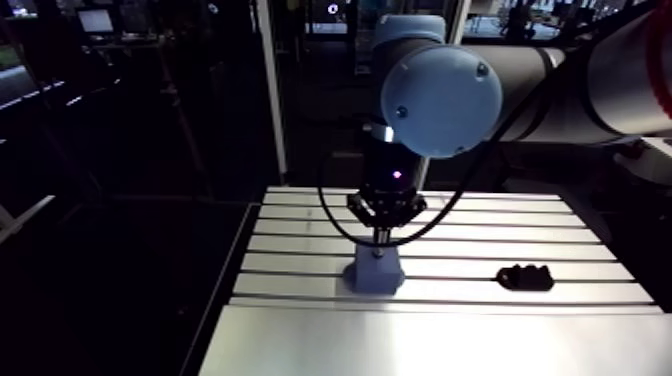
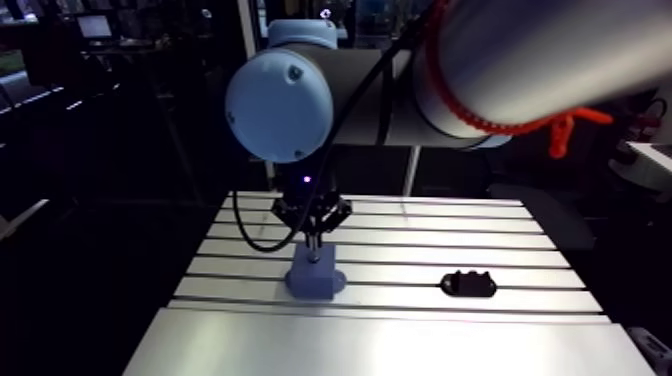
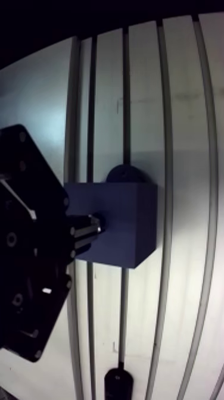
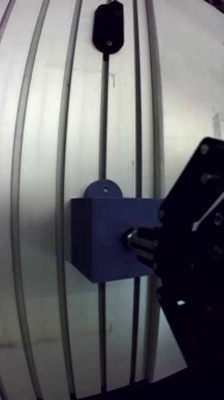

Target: Pick up the M10 bolt and insert it into the hex recess until seated.

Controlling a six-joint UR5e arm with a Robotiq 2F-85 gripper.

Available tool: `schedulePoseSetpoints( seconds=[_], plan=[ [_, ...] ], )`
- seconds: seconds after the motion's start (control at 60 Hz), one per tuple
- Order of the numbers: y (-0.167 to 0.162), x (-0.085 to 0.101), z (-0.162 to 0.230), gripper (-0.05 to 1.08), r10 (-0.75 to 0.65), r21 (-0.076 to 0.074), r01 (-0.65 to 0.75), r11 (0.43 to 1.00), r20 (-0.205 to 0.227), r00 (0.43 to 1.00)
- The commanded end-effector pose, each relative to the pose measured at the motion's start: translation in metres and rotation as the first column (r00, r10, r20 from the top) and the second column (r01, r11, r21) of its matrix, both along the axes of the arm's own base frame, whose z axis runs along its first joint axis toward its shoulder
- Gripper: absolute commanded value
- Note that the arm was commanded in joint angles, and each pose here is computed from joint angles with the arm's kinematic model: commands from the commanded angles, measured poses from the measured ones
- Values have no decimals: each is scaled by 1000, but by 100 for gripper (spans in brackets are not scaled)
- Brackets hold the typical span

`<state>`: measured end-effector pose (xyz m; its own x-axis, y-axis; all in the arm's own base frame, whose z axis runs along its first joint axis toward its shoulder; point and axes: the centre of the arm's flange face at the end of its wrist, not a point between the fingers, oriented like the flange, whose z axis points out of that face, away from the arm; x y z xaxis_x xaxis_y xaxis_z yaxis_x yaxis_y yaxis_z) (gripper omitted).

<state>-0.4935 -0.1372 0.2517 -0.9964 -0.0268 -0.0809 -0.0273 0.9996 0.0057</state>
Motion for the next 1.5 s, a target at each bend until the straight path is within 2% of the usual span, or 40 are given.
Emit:
schedulePoseSetpoints(
  seconds=[0.017,1.5],
  plan=[
    [0,-1,-2,108,5,1,-5,1000,4,1000],
    [-2,0,-18,108,25,-1,-25,1000,37,999]
  ],
)
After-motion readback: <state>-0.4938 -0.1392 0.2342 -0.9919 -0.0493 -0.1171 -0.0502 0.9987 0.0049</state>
